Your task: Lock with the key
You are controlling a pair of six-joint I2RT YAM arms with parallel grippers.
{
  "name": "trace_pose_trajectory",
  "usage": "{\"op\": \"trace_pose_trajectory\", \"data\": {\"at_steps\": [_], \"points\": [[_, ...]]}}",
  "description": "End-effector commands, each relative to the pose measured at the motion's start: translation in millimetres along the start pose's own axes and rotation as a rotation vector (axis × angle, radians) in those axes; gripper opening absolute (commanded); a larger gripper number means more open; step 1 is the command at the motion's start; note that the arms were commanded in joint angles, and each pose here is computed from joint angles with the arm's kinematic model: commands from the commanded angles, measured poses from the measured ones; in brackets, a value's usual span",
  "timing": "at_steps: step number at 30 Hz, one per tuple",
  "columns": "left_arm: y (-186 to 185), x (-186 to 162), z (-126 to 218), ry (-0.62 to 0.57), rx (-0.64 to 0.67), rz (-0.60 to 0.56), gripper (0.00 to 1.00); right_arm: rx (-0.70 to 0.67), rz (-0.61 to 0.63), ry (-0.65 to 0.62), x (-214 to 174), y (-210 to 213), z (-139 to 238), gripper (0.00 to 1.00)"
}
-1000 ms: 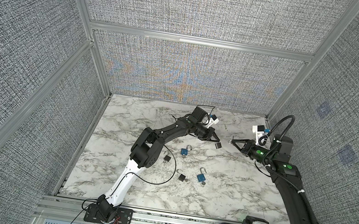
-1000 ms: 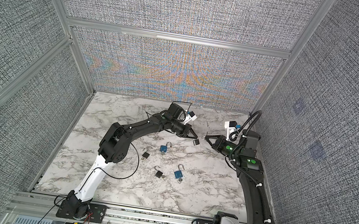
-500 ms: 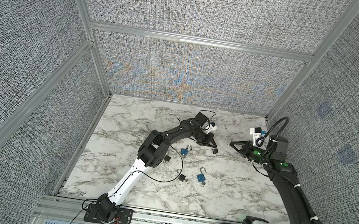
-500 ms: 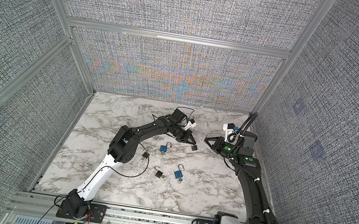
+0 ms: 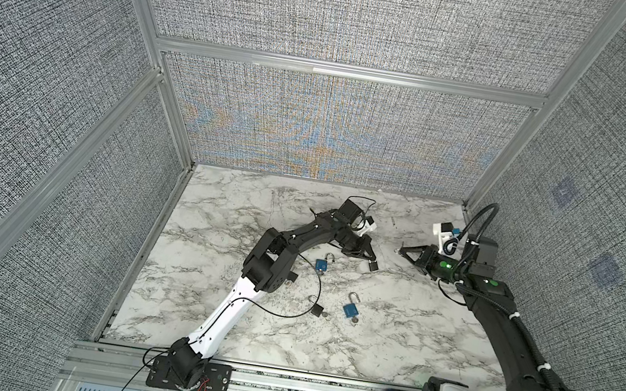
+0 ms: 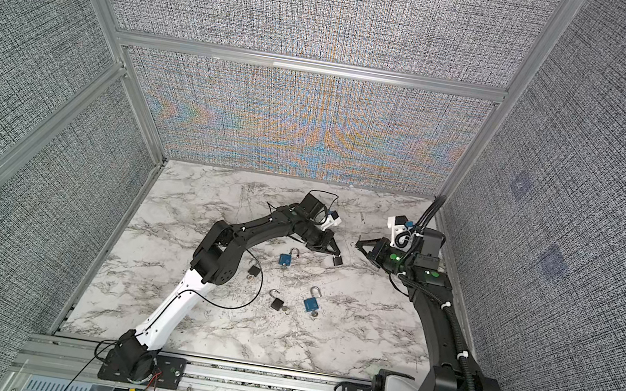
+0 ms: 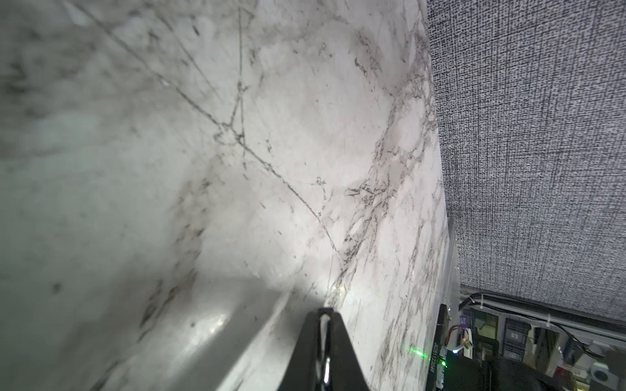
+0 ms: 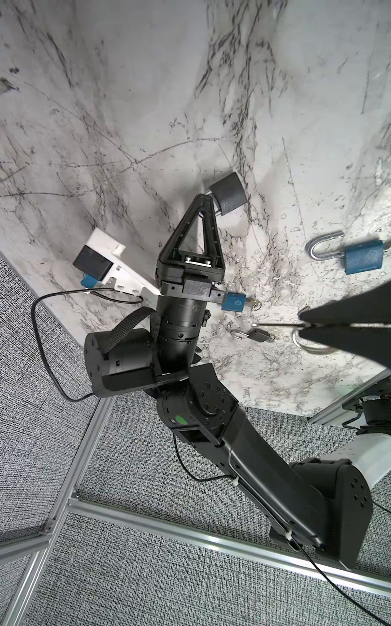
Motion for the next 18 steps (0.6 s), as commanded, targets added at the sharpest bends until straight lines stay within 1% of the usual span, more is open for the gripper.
{"op": "trace_pose_trajectory", "data": {"at_steps": [1, 5, 7, 13, 16, 17, 18], "points": [[10, 3, 2, -0.021, 0.043, -0.005, 0.25, -0.009, 0.013, -0.018, 5, -1, 0, 0.0], [11, 9, 8, -0.049, 0.056, 0.008, 0.36, -0.015, 0.013, -0.021, 6, -1, 1, 0.0], [10, 14, 14, -0.073, 0.061, 0.011, 0.39, -0.024, 0.012, -0.021, 7, -1, 1, 0.0], [7, 20, 41, -0.138, 0.07, 0.005, 0.39, -0.068, 0.04, -0.024, 13, -3, 5, 0.0], [-2, 22, 60, -0.185, 0.063, -0.017, 0.39, -0.096, 0.041, 0.001, 9, -10, 3, 0.0], [-7, 23, 67, -0.205, 0.058, -0.03, 0.39, -0.099, 0.066, -0.015, 20, -5, 5, 0.0], [-12, 24, 76, -0.228, 0.053, -0.04, 0.39, -0.102, 0.071, -0.009, 19, -6, 4, 0.0]]}}
Point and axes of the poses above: each gripper's point midway between its finger pads, its own z axis back along the fingers, its own y axis along the line the jaws close on, x = y × z, the point moved 2 cm from there along z, back along the fingers, and after that the axes turned 15 degrees about z, right-handed, at the moved point
